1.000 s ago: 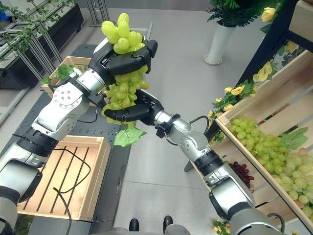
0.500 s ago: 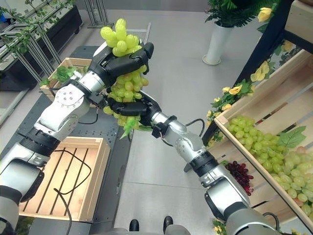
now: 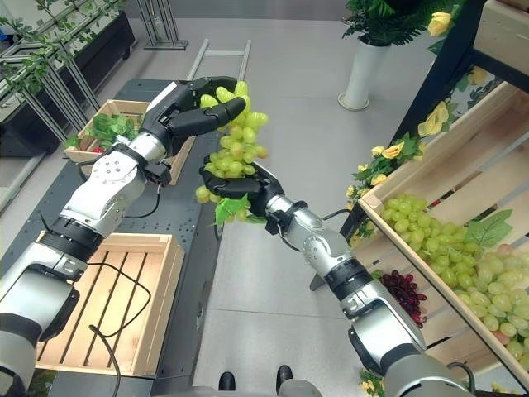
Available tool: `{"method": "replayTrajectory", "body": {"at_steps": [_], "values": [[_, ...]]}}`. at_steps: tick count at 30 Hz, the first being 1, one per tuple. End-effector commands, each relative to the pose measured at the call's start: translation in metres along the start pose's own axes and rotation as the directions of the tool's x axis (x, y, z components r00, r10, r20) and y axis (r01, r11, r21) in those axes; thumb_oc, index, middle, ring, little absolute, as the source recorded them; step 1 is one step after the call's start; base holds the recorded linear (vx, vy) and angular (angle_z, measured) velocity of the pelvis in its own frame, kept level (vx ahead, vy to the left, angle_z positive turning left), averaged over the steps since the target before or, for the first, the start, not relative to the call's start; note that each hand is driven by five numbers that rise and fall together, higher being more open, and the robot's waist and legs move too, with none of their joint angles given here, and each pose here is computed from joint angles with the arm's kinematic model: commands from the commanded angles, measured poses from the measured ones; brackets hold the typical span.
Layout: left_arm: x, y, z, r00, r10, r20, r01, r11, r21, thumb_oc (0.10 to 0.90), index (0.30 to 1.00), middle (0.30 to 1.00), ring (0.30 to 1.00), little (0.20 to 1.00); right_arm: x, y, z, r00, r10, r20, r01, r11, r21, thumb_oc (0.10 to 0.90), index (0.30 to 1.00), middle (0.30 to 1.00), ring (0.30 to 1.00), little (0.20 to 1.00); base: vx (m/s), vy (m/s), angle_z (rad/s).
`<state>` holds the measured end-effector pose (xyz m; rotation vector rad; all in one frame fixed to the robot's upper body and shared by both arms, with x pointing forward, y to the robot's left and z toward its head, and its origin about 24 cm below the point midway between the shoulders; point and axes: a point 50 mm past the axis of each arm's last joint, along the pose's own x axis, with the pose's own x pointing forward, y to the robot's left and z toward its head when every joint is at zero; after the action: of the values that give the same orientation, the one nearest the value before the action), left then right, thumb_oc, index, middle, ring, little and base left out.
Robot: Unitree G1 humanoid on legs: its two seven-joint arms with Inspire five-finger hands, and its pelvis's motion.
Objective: Pick up the fruits from the basket on one side to the basket on the other side
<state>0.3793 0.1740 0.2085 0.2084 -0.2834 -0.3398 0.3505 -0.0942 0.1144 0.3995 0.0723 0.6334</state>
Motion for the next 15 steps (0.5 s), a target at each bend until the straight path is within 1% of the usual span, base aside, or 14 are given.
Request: {"method": "replayTrajectory", "body": {"at_steps": [1, 2, 4, 5, 6, 7, 8, 10, 11, 12, 14, 15], "values": [[-0.015, 0.036, -0.021, 0.987, 0.149, -0.051, -0.151, 0.988, -0.024, 0.8, 0.9, 0.9, 0.9, 0.9, -0.018, -0.028, 0.034, 0.956, -0.099, 0.276, 0.081, 0.994, 0.077, 0.4, 0.3, 0.3, 0.3, 0.3, 0.01, -0.003, -0.05], [-0.018, 0.038, -0.026, 0.987, 0.145, -0.071, -0.147, 0.989, -0.021, 0.8, 0.9, 0.9, 0.9, 0.9, -0.022, -0.032, 0.032, 0.955, -0.113, 0.275, 0.095, 0.992, 0.078, 0.4, 0.3, 0.3, 0.3, 0.3, 0.0, -0.002, -0.03], [-0.034, 0.036, -0.047, 0.99, 0.054, -0.128, -0.059, 0.998, -0.033, 0.8, 0.9, 0.9, 0.9, 0.9, -0.039, -0.047, 0.026, 0.947, -0.177, 0.27, 0.163, 0.984, 0.073, 0.4, 0.3, 0.3, 0.3, 0.3, 0.0, 0.001, -0.05], [-0.041, 0.036, -0.053, 0.99, 0.037, -0.136, -0.045, 0.998, -0.054, 0.8, 0.9, 0.9, 0.9, 0.9, -0.048, -0.056, 0.021, 0.945, -0.203, 0.256, 0.195, 0.979, 0.057, 0.4, 0.3, 0.3, 0.3, 0.3, 0.01, 0.007, -0.07], [-0.043, 0.036, -0.055, 0.99, 0.038, -0.139, -0.048, 0.997, -0.068, 0.8, 0.9, 0.9, 0.9, 0.9, -0.05, -0.058, 0.019, 0.944, -0.217, 0.248, 0.212, 0.976, 0.047, 0.4, 0.3, 0.3, 0.3, 0.3, 0.03, 0.015, -0.06], [-0.05, 0.037, -0.062, 0.989, 0.049, -0.141, -0.062, 0.994, -0.09, 0.8, 0.9, 0.9, 0.9, 0.9, -0.061, -0.068, 0.011, 0.944, -0.247, 0.22, 0.249, 0.968, 0.019, 0.4, 0.3, 0.3, 0.3, 0.3, 0.03, 0.014, -0.04], [-0.053, 0.038, -0.065, 0.989, 0.062, -0.136, -0.077, 0.992, -0.104, 0.8, 0.9, 0.9, 0.9, 0.9, -0.066, -0.072, 0.007, 0.943, -0.264, 0.202, 0.268, 0.963, 0.008, 0.4, 0.3, 0.3, 0.3, 0.3, 0.04, 0.014, -0.1], [-0.066, 0.038, -0.078, 0.984, 0.122, -0.129, -0.14, 0.979, -0.147, 0.8, 0.9, 0.9, 0.9, 0.9, -0.081, -0.083, -0.011, 0.942, -0.307, 0.131, 0.312, 0.95, -0.019, 0.4, 0.3, 0.3, 0.3, 0.3, 0.05, 0.005, -0.16], [-0.076, 0.033, -0.089, 0.98, 0.151, -0.132, -0.173, 0.969, -0.176, 0.8, 0.9, 0.9, 0.9, 0.9, -0.092, -0.089, -0.025, 0.941, -0.329, 0.077, 0.334, 0.941, -0.059, 0.4, 0.3, 0.3, 0.3, 0.3, 0.04, 0.001, -0.13], [-0.08, 0.031, -0.093, 0.978, 0.157, -0.134, -0.181, 0.966, -0.186, 0.8, 0.9, 0.9, 0.9, 0.9, -0.096, -0.09, -0.029, 0.941, -0.333, 0.06, 0.337, 0.939, -0.071, 0.4, 0.3, 0.3, 0.3, 0.3, 0.04, -0.004, -0.14], [-0.097, 0.016, -0.114, 0.968, 0.193, -0.159, -0.227, 0.945, -0.236, 0.8, 0.9, 0.9, 0.9, 0.9, -0.111, -0.094, -0.048, 0.933, -0.358, -0.015, 0.354, 0.927, -0.127, 0.4, 0.3, 0.3, 0.3, 0.3, 0.02, -0.007, -0.15], [-0.097, 0.015, -0.114, 0.968, 0.193, -0.16, -0.228, 0.945, -0.236, 0.8, 0.9, 0.9, 0.9, 0.9, -0.111, -0.094, -0.049, 0.933, -0.359, -0.015, 0.354, 0.927, -0.127, 0.4, 0.3, 0.3, 0.3, 0.3, 0.03, -0.013, -0.12]]}}
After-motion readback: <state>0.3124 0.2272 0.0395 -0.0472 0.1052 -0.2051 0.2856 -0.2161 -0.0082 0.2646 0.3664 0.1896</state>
